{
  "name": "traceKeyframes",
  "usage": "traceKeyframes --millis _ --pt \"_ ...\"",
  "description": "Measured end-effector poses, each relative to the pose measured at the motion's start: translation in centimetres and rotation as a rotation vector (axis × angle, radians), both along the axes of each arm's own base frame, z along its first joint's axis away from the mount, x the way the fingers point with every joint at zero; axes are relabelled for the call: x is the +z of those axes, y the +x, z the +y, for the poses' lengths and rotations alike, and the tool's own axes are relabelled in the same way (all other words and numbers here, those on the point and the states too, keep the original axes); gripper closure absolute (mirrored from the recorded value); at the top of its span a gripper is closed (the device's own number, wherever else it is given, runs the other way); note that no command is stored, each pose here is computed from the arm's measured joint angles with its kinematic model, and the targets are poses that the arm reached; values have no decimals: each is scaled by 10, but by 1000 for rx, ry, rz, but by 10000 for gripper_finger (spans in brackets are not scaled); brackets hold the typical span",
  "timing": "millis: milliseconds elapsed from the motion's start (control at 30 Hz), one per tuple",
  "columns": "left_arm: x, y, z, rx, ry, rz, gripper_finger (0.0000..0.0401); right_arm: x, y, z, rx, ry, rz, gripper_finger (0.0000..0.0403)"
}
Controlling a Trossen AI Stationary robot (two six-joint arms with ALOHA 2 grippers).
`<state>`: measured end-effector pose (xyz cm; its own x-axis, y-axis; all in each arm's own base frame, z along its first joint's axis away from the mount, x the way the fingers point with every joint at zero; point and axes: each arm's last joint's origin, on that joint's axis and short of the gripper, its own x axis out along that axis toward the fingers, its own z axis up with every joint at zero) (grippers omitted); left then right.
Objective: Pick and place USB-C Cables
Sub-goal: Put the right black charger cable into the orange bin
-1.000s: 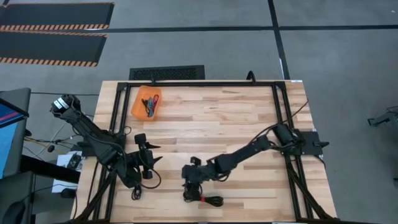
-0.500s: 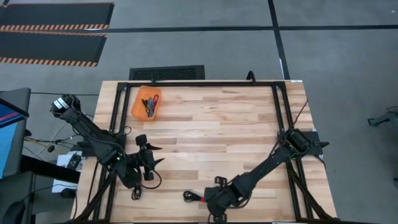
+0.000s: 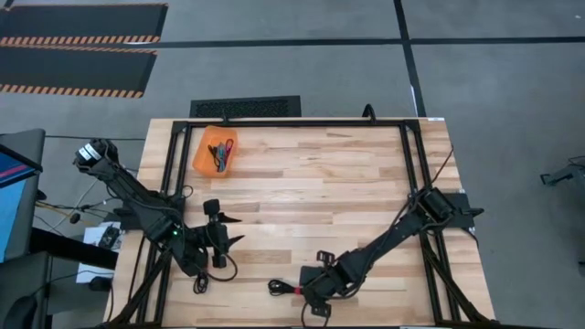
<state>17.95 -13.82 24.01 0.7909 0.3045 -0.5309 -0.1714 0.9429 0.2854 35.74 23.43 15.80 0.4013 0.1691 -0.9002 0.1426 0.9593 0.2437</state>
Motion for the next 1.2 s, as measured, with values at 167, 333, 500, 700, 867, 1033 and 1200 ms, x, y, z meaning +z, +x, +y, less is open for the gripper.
traceKeyframes --millis 167,333,500,700,867,1033,1200 --pt "3 7 3 -19 32 -8 208 -11 -6 -4 -59 2 42 335" --pt "9 22 8 -94 19 -28 209 -17 -10 -8 -139 -25 44 385" --pt "8 39 11 -152 6 -39 208 -17 -9 -7 -232 -101 -47 390" --pt "-11 64 14 -191 33 11 208 -14 -10 2 -286 -167 -179 399" --pt "-28 82 17 -227 30 48 209 -8 -15 11 -324 -218 -255 400" --pt "-31 88 22 -243 -18 55 208 4 -19 19 -325 -290 -291 400" --pt "-28 87 22 -235 -41 39 208 17 -21 19 -348 -422 -329 401"
